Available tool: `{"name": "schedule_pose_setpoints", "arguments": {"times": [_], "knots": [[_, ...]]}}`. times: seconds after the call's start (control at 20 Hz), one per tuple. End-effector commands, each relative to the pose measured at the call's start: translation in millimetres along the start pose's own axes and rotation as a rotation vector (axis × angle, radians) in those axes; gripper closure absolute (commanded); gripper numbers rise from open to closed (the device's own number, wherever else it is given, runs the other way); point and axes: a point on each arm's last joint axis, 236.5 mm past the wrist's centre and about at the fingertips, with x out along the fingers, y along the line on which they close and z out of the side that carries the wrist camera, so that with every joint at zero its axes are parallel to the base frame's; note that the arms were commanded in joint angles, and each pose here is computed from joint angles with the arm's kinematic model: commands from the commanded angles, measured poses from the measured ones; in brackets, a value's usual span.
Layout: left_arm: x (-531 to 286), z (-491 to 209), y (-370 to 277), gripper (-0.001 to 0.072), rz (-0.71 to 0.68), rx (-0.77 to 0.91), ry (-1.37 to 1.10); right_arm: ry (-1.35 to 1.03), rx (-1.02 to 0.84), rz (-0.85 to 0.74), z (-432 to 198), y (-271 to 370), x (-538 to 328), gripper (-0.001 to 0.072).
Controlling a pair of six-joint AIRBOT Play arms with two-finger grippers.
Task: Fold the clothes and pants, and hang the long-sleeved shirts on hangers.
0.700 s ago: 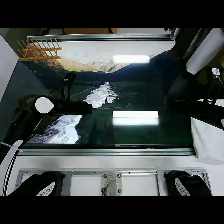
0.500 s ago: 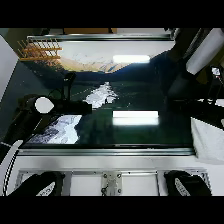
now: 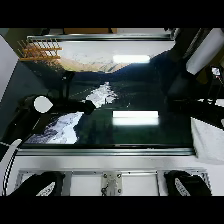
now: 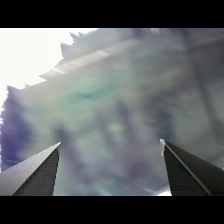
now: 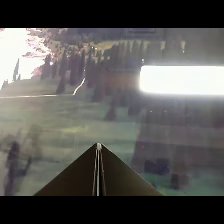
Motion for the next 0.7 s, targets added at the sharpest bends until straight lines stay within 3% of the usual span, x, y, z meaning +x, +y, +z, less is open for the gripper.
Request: {"name": "schedule_pose_setpoints", "arguments": {"times": [0.0, 0.1, 0.2, 0.65], "knots": [[-30.2, 31.1, 77.5, 0.0015, 0.288, 0.113, -0.064, 0.0, 0.0, 0.001, -0.2, 0.4, -0.1, 0.0672], [-53.9, 40.9, 143.6, 0.0015, 0.512, 0.109, -0.06, 0.0, 0.0, 0.001, -0.2, 0.4, -0.1, 0.0672], [-53.9, 32.1, 191.2, 0.0015, 0.62, 0.088, 0.006, 0.0, -0.001, 0.001, -0.1, 0.4, -0.2, 0.0672], [39.6, -45.7, 290.2, 0.0016, 0.633, -0.051, 0.274, 0.0, 0.0, 0.001, -0.2, 0.4, -0.1, 0.0672]]}}
